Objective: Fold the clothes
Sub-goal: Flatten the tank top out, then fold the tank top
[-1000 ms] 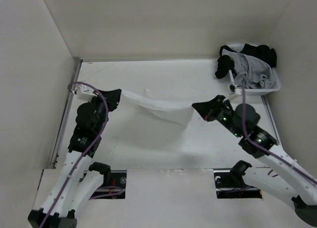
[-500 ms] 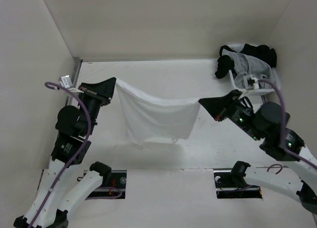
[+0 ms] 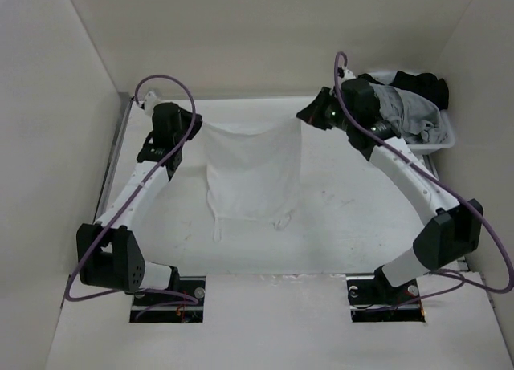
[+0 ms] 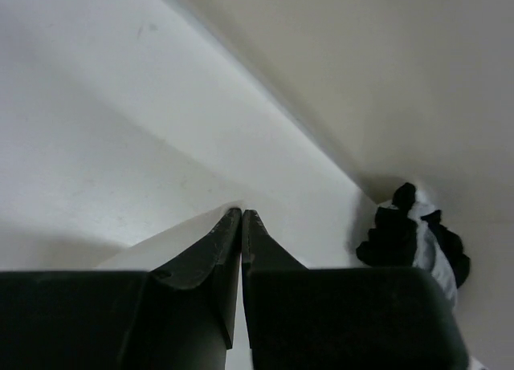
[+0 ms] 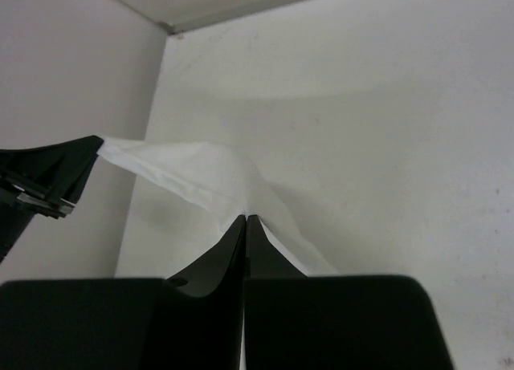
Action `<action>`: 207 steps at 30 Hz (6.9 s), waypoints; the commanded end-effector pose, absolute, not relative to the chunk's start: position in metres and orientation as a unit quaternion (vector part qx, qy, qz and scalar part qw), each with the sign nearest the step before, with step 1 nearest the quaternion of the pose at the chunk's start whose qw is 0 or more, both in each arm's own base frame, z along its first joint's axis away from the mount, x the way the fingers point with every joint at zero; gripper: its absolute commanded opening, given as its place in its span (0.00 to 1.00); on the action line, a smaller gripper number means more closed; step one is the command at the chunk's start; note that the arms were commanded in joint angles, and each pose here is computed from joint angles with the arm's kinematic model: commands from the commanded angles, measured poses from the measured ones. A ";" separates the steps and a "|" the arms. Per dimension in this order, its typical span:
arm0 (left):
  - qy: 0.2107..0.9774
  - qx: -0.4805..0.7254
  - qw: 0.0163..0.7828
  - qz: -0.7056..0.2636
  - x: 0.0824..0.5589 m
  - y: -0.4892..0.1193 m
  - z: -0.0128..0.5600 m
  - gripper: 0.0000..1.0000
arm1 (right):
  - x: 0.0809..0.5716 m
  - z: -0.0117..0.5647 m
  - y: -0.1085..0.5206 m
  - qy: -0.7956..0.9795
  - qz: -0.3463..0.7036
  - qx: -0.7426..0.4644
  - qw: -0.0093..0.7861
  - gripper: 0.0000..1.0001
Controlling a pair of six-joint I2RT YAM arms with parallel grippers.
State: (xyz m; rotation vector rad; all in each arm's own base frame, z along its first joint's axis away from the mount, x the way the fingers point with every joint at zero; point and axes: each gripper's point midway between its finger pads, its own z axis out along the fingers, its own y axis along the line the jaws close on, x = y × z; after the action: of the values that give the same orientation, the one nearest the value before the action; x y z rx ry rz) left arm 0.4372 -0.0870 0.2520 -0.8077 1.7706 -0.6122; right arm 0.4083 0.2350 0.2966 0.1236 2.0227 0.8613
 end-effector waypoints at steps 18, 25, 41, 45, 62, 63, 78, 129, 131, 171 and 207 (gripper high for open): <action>0.720 -0.313 0.532 -0.317 0.379 -0.104 0.209 0.03 | 0.354 0.241 0.211 0.791 0.390 0.071 0.466 0.00; 0.769 -0.320 0.470 -0.291 0.307 -0.096 0.119 0.02 | 0.286 0.118 0.215 0.839 0.374 0.088 0.385 0.00; 0.757 -0.325 0.486 -0.292 0.240 -0.086 0.157 0.03 | 0.192 0.171 0.245 0.833 0.400 0.009 0.383 0.00; 0.714 -0.336 0.525 -0.319 0.292 -0.091 0.206 0.03 | 0.254 0.200 0.245 0.820 0.384 0.010 0.423 0.00; 0.696 -0.383 0.544 -0.269 0.520 -0.096 0.207 0.04 | 0.492 0.220 0.204 0.792 0.401 0.116 0.445 0.00; 0.696 -0.385 0.545 -0.266 0.530 -0.093 0.205 0.05 | 0.505 0.217 0.204 0.792 0.401 0.121 0.444 0.02; 0.744 -0.386 0.497 -0.225 0.418 -0.081 0.098 0.35 | 0.459 0.145 0.190 0.818 0.324 0.160 0.449 0.12; 0.744 -0.333 0.465 -0.346 0.329 -0.104 0.156 0.00 | 0.301 0.158 0.191 0.808 0.362 0.113 0.450 0.00; 0.741 -0.312 0.480 -0.350 0.305 -0.102 0.186 0.00 | 0.265 0.183 0.188 0.804 0.366 0.089 0.460 0.00; 0.752 -0.366 0.444 -0.322 0.373 -0.100 0.116 0.01 | 0.352 0.140 0.177 0.826 0.354 0.140 0.416 0.00; 0.754 -0.317 0.484 -0.311 0.292 -0.090 0.108 0.24 | 0.267 0.072 0.190 0.855 0.341 0.148 0.362 0.48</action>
State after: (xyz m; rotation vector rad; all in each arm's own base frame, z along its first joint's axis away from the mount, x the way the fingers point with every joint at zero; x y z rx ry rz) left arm 0.2824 -0.0881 0.0895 -0.8200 1.8702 -0.7685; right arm 0.2367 0.1789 0.0440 0.4180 2.3155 0.7884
